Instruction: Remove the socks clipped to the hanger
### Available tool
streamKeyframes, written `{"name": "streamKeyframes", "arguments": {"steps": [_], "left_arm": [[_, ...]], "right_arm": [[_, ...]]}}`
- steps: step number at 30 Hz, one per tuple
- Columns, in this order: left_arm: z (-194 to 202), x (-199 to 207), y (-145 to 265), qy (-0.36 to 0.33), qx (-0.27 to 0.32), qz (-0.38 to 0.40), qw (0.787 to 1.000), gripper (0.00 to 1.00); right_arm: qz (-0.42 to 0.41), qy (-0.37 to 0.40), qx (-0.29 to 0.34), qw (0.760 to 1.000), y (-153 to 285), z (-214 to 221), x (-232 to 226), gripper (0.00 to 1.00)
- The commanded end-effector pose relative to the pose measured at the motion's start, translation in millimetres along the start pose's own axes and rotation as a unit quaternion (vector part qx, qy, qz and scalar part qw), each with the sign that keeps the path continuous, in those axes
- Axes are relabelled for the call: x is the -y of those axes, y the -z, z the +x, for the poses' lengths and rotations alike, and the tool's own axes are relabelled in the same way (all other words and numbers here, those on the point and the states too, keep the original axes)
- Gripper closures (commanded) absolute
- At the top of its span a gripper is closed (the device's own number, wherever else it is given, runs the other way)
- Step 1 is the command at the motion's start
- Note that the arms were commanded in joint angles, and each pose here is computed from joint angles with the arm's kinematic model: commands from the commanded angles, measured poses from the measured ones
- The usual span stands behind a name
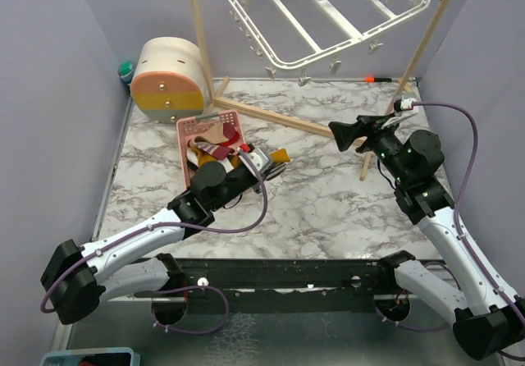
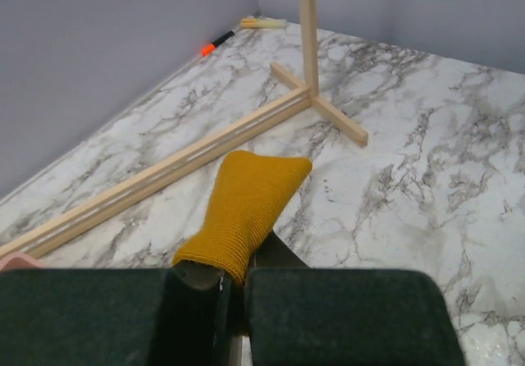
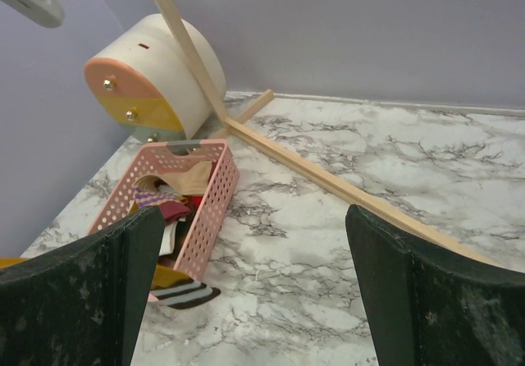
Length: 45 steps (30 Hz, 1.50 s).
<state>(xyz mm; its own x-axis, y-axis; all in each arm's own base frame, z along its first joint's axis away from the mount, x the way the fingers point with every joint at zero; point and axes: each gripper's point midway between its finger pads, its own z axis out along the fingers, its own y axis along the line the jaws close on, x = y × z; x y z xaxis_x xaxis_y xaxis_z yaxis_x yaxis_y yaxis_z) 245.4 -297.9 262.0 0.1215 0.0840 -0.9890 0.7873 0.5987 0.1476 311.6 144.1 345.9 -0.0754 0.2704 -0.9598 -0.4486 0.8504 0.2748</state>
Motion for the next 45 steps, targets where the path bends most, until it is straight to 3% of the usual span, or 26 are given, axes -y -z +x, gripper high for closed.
{"name": "streamKeyframes", "arguments": {"steps": [1, 28, 34, 41, 45], "left_arm": [[-9, -24, 10, -0.034, -0.017, -0.042, 0.998, 1.00], [-33, -62, 44, -0.066, -0.036, -0.122, 0.990, 1.00], [-14, -125, 35, -0.040, -0.120, -0.205, 0.971, 1.00], [-4, -208, 20, 0.051, -0.123, -0.251, 0.959, 1.00], [32, -227, 18, 0.115, -0.159, -0.255, 0.947, 1.00]], "right_arm": [[0.003, 0.004, 0.011, 1.000, 4, -13, -2, 0.02], [0.020, 0.006, -0.014, 1.000, 16, -13, 0, 0.02], [0.013, 0.004, -0.014, 1.000, 19, -13, -4, 0.02], [0.002, -0.004, -0.016, 1.000, 24, -16, -10, 0.02], [0.001, -0.004, -0.015, 1.000, 29, -17, -11, 0.02]]}}
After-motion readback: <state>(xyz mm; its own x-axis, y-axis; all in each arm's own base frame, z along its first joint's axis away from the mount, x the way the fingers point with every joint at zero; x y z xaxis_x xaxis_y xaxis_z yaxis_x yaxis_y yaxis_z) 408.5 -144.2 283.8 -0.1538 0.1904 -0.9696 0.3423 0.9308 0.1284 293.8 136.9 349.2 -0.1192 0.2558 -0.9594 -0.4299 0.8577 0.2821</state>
